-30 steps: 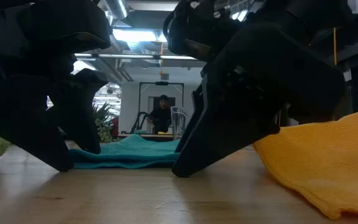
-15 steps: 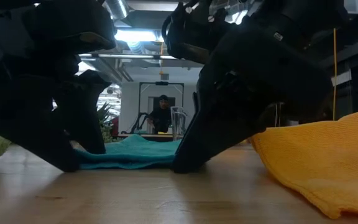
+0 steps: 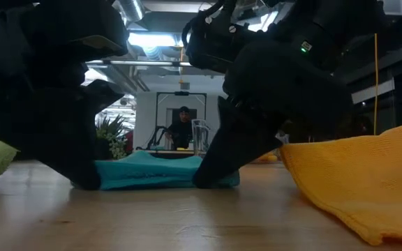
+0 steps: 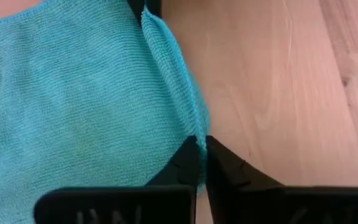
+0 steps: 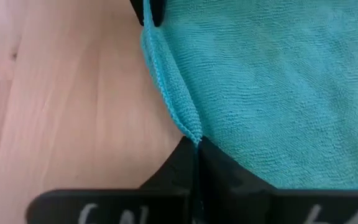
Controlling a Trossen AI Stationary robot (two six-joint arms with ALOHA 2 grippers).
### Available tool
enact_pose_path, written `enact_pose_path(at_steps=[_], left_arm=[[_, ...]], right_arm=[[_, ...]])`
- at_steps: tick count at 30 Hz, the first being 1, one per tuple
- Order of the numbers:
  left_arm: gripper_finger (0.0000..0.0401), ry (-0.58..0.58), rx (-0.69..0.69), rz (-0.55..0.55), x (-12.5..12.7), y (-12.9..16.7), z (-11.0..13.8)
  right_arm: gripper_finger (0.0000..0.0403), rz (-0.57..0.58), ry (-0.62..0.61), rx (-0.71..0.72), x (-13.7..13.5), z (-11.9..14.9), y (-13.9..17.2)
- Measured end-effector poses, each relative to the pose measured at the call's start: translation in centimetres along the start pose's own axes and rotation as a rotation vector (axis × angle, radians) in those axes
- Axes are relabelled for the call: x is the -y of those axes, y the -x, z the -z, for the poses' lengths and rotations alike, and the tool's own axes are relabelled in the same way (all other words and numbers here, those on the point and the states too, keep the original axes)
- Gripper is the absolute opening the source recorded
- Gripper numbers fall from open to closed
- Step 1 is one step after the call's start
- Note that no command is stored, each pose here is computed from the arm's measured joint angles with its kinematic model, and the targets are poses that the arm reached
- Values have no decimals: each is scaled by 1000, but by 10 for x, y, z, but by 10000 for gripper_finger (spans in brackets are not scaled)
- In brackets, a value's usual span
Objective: Fold microfiber towels
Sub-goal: Fold the blue towel on the table
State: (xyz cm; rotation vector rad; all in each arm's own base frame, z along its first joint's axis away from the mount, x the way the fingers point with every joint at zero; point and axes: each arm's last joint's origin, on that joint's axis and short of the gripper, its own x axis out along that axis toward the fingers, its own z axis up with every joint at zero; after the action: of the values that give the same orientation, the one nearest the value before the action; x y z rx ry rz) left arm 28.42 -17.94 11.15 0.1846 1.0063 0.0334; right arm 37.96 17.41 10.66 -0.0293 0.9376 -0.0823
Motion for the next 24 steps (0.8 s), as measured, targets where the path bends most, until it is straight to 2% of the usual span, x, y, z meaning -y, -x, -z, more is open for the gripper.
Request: enact_pose_path(at_steps=[7,11,17,24], left_arm=[[1,27,24,81,0,24,-6],[1,61,81,220,4,54,-24],[0,48,198,314,9,98,-47],[0,3,268,298,-7,131,-58]], right_arm=[[6,-54,-3,-7,-14,-15,22],[6,-91,-4,-23,-28,-37,51],[6,-119,33,-21,-46,-61,84],[6,33,102,0,-44,-77,110]])
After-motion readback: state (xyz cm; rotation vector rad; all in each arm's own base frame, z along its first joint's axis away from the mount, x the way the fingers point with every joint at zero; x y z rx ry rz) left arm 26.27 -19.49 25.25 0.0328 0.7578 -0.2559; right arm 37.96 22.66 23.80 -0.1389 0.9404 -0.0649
